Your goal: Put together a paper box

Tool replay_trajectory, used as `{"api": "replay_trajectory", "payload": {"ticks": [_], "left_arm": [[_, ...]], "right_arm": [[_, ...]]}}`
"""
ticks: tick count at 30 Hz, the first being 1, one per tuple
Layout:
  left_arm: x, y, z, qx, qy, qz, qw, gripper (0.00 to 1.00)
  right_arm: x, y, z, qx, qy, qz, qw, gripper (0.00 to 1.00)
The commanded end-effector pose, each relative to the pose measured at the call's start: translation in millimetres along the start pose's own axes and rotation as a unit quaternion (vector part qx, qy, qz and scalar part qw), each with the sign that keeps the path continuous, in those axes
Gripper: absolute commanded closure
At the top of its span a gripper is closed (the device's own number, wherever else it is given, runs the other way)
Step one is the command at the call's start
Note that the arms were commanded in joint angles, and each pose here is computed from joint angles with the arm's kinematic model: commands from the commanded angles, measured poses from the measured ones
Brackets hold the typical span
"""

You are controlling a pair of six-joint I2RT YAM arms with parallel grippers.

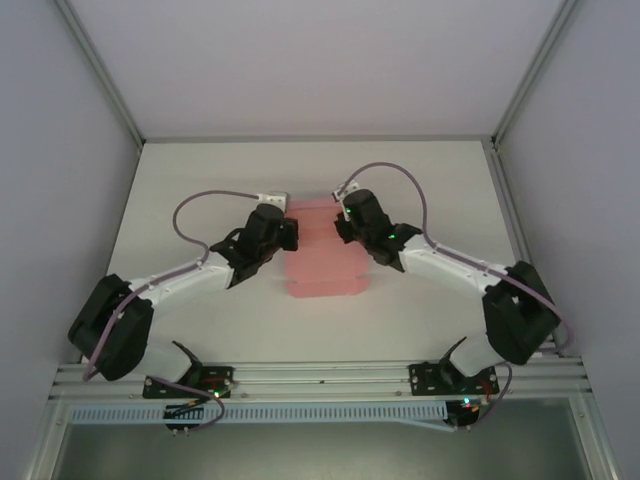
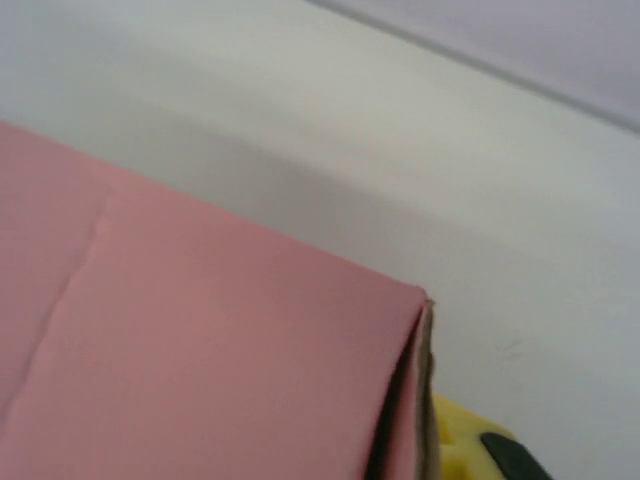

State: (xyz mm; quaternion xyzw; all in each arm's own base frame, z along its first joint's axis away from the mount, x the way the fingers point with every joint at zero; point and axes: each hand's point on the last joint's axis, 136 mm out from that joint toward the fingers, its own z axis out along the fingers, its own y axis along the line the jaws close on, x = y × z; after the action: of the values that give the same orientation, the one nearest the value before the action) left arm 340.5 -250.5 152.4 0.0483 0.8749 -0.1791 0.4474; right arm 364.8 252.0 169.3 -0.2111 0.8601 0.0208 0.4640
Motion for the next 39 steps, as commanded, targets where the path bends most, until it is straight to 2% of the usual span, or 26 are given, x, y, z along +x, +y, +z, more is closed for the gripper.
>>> {"api": "replay_trajectory", "payload": {"ticks": [1, 3, 6, 10, 12, 14, 16, 18, 23, 25, 28, 30, 32, 33, 36, 38, 39], "left_arm": [[-6, 17, -4, -0.085, -0.003, -0.059, 0.995, 1.0], [1, 43, -6, -0.163, 0.008, -0.079, 0.983, 1.0], [17, 88, -11, -0.274, 0.039, -0.101, 0.955, 1.0], [35, 129, -23, -0.321, 0.043, -0.137, 0.936, 1.0], [41, 150, -36, -0.356, 0.041, -0.149, 0.922, 1.0], [44, 169, -51, -0.402, 0.044, -0.147, 0.902, 1.0], [48, 190, -72, -0.46, 0.048, -0.143, 0.875, 1.0], [52, 203, -85, -0.492, 0.047, -0.147, 0.857, 1.0], [49, 206, -90, -0.483, 0.04, -0.149, 0.862, 1.0], [43, 197, -82, -0.456, 0.051, -0.126, 0.879, 1.0], [25, 159, -55, -0.363, 0.041, -0.084, 0.927, 1.0], [6, 117, -37, -0.277, 0.021, -0.053, 0.959, 1.0], [-9, 75, -22, -0.186, 0.009, -0.041, 0.982, 1.0], [-15, 59, -18, -0.152, 0.003, -0.049, 0.987, 1.0], [-27, 25, -10, -0.079, -0.001, -0.069, 0.995, 1.0], [-33, 13, -8, -0.06, -0.004, -0.068, 0.996, 1.0], [-34, 10, -7, -0.057, -0.005, -0.071, 0.996, 1.0]], "right_arm": [[-13, -67, 2, 0.244, -0.005, 0.027, 0.969, 1.0], [-10, -80, 4, 0.309, 0.01, 0.007, 0.951, 1.0], [-3, -103, 1, 0.38, 0.023, -0.009, 0.925, 1.0], [9, -134, -2, 0.413, 0.036, 0.013, 0.91, 1.0], [13, -154, -12, 0.442, 0.04, 0.025, 0.896, 1.0], [16, -172, -22, 0.473, 0.04, 0.027, 0.88, 1.0], [17, -187, -33, 0.501, 0.043, 0.026, 0.864, 1.0], [18, -197, -40, 0.513, 0.046, 0.025, 0.857, 1.0], [23, -205, -44, 0.525, 0.052, 0.03, 0.849, 1.0], [23, -202, -40, 0.51, 0.048, 0.041, 0.858, 1.0], [22, -175, -13, 0.398, 0.037, 0.081, 0.913, 0.98], [13, -135, 12, 0.271, 0.015, 0.092, 0.958, 0.96], [3, -99, 23, 0.174, -0.023, 0.1, 0.979, 0.91], [-3, -83, 23, 0.133, -0.041, 0.096, 0.986, 0.91], [-18, -53, 17, 0.051, -0.084, 0.084, 0.992, 0.78], [-26, -42, 9, 0.024, -0.098, 0.075, 0.992, 0.64], [-29, -33, 6, -0.004, -0.101, 0.064, 0.993, 0.53]]}}
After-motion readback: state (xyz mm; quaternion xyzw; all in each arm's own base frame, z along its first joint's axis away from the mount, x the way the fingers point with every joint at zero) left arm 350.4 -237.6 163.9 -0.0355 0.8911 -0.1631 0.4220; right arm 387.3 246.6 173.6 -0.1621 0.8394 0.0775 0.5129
